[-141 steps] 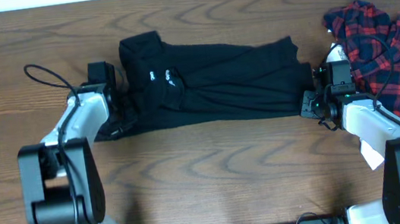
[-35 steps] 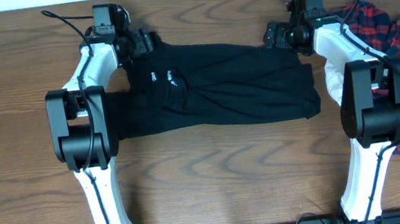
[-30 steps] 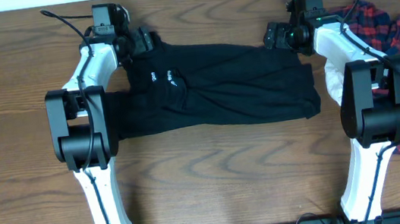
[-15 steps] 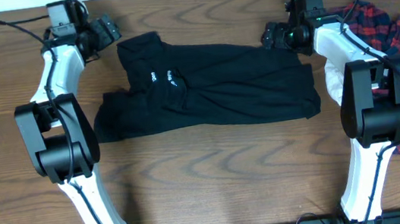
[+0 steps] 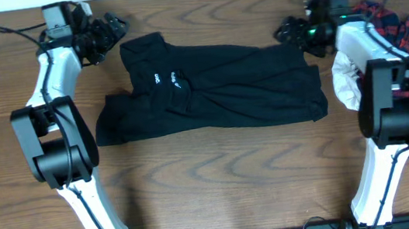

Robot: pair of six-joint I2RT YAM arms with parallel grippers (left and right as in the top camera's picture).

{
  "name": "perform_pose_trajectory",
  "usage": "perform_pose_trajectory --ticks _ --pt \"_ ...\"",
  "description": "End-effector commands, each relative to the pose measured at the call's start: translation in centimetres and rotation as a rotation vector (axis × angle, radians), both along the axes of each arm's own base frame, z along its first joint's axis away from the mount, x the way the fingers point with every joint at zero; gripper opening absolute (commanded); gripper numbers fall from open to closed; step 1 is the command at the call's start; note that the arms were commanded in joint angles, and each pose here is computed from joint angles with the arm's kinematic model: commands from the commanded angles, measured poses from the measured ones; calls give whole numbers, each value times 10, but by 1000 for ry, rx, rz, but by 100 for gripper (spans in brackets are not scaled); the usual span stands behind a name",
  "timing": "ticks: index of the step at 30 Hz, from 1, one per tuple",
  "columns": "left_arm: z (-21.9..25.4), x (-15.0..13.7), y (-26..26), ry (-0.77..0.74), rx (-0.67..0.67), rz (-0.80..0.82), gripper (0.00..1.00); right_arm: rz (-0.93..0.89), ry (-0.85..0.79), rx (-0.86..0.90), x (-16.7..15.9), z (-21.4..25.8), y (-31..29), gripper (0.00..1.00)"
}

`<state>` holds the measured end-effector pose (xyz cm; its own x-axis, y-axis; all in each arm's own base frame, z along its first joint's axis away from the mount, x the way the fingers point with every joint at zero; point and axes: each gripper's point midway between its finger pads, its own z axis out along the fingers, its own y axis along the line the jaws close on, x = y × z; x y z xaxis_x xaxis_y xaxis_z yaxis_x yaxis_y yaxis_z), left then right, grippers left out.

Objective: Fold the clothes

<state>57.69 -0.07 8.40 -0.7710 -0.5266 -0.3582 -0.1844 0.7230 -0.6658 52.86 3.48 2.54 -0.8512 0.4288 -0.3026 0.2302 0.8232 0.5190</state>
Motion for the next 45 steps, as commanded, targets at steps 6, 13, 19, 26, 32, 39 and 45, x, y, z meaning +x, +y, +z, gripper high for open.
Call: perform_pose_trajectory --ticks 6,13,19,26,32,39,45 --pt "-16 -10 -9 74 -217 -41 97 -67 42 130 -7 -6 -38 98" --pt "-28 -16 -9 131 -236 -22 96 -62 118 156 -24 -12 -38 98" --pt "-57 -19 -9 209 -271 17 96 -32 172 207 -38 -12 -26 97" --pt "-62 -13 -1 193 -227 48 96 25 186 217 -43 -12 -6 98" --pt "-57 -6 -7 161 -230 45 96 54 207 217 -48 -13 9 98" --pt "-57 -5 -12 156 -228 35 95 76 205 210 -48 -13 21 81" --pt "-57 -6 -16 161 -228 28 79 69 200 186 -46 -15 19 79"
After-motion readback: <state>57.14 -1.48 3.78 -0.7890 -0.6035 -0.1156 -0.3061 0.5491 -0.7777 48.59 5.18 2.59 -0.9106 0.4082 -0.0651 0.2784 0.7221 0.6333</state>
